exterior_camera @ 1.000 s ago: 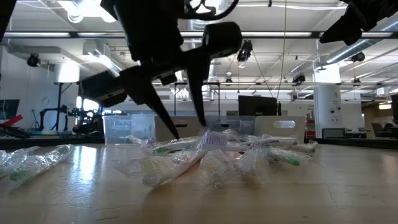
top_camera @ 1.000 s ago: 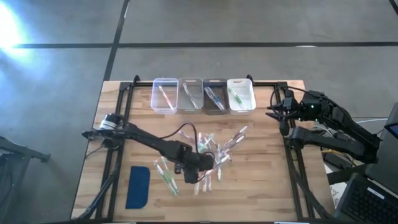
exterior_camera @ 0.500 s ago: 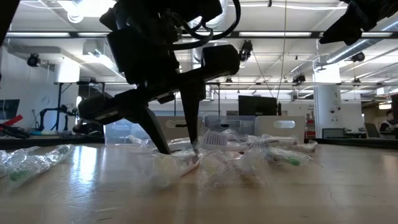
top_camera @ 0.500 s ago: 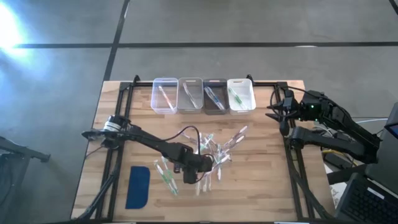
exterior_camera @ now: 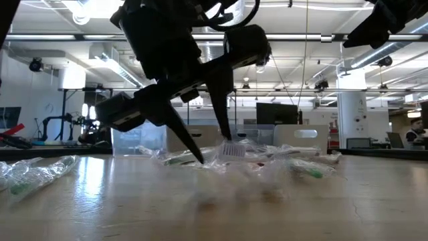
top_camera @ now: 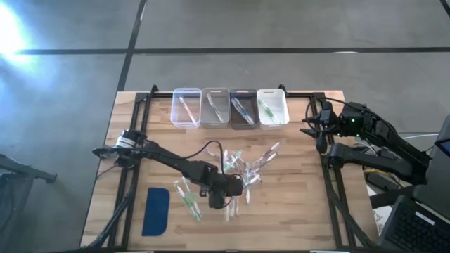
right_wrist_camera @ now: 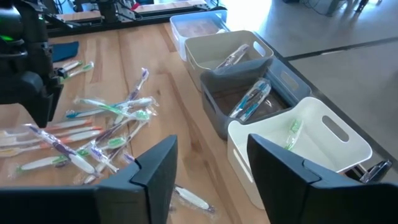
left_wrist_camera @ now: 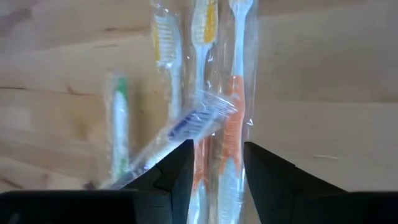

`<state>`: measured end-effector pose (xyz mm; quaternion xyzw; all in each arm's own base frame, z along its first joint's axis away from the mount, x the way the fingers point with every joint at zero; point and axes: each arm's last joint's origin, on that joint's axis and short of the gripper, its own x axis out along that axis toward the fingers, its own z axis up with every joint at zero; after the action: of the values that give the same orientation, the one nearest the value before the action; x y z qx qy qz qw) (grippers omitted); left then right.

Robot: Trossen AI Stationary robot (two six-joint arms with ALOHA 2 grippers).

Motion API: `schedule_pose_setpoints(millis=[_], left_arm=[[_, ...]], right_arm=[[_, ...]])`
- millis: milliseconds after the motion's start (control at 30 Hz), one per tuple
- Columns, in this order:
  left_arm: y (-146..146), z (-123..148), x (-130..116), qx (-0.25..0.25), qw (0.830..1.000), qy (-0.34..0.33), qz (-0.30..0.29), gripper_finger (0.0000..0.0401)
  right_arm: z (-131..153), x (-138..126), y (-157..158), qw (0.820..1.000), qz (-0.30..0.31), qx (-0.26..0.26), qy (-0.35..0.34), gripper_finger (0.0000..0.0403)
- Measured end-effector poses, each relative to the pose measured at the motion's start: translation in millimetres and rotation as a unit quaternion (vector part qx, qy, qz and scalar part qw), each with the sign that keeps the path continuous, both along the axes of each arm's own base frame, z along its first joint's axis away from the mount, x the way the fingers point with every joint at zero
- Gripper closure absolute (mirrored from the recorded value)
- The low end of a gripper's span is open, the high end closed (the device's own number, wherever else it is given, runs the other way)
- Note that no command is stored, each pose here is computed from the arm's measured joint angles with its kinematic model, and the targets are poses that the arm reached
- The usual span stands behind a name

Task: Pick & Place Toothbrushes
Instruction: Put the orange toothbrush into the white transparent bin

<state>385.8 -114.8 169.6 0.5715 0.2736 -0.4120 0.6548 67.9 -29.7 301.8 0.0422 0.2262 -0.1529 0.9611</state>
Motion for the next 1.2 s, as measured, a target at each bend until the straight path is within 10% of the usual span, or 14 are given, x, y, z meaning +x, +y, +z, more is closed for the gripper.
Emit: schedule_pose_setpoints(millis=[700, 1200], left_arm=[[8, -29, -22, -0.028, 0.995, 0.075, 0.063, 0.0257], [-5, 6, -11, -0.017, 1.0, 0.011, 0.013, 0.0282]], right_arm=[[0, 0, 0, 1.0, 0.0, 0.0, 0.0, 0.0234], [0, 0, 0, 1.0, 0.0, 0.0, 0.0, 0.0274]])
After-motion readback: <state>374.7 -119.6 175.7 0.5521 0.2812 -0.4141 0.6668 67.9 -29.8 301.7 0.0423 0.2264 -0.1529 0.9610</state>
